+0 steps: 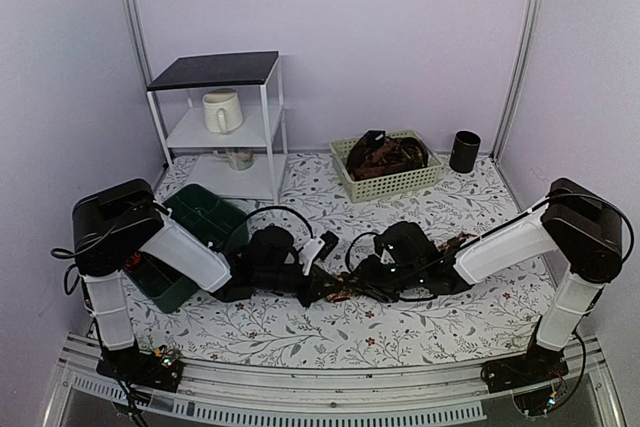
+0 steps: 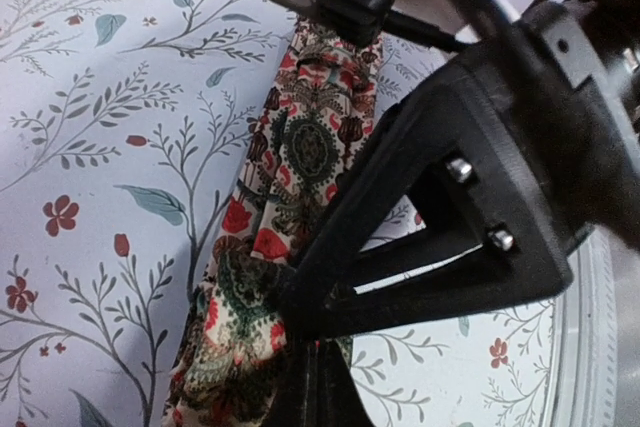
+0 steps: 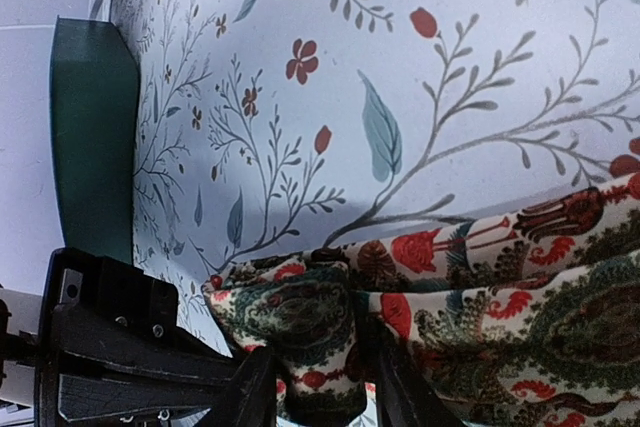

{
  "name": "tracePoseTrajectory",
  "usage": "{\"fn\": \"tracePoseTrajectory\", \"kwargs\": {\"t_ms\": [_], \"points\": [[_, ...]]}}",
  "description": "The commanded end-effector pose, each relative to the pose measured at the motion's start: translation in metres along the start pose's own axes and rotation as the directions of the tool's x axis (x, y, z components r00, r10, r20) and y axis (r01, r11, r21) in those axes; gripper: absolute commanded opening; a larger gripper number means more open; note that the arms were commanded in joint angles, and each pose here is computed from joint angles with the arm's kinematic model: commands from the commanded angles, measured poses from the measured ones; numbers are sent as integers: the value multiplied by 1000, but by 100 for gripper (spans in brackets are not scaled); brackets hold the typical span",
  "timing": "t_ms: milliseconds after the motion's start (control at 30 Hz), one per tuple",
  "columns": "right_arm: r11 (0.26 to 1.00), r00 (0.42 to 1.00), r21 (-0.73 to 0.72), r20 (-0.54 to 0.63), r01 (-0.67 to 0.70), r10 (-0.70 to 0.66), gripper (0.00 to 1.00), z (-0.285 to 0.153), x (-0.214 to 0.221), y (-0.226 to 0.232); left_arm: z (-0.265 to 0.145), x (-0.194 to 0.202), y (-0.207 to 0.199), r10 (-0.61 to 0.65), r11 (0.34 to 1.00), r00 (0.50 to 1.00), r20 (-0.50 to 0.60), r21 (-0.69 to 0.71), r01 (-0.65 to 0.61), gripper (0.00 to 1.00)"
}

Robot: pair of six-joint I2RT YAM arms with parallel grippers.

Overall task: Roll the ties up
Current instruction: Roll the tie at the center of the board.

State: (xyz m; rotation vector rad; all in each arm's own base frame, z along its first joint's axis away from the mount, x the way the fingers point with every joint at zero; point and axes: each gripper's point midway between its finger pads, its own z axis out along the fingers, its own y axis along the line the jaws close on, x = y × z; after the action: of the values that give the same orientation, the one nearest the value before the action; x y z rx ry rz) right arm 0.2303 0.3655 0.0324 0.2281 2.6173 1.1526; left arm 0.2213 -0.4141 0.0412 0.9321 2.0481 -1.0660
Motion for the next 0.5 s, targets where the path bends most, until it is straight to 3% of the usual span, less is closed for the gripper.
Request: {"fn": "tracePoseTrajectory", "kwargs": {"t_ms": [0, 233, 467], "points": [[994, 995, 43, 30, 96, -97, 38, -15, -9, 14, 5, 16, 12, 7, 999, 998, -57, -47, -10, 0], [983, 985, 71, 40, 167, -170, 43, -22, -16, 17, 6, 18, 15, 7, 998, 998, -69, -55, -11, 0], [970, 975, 96, -6, 221, -222, 39, -9, -20, 12, 6, 17, 17, 6, 998, 998, -63, -68, -10, 0]]}}
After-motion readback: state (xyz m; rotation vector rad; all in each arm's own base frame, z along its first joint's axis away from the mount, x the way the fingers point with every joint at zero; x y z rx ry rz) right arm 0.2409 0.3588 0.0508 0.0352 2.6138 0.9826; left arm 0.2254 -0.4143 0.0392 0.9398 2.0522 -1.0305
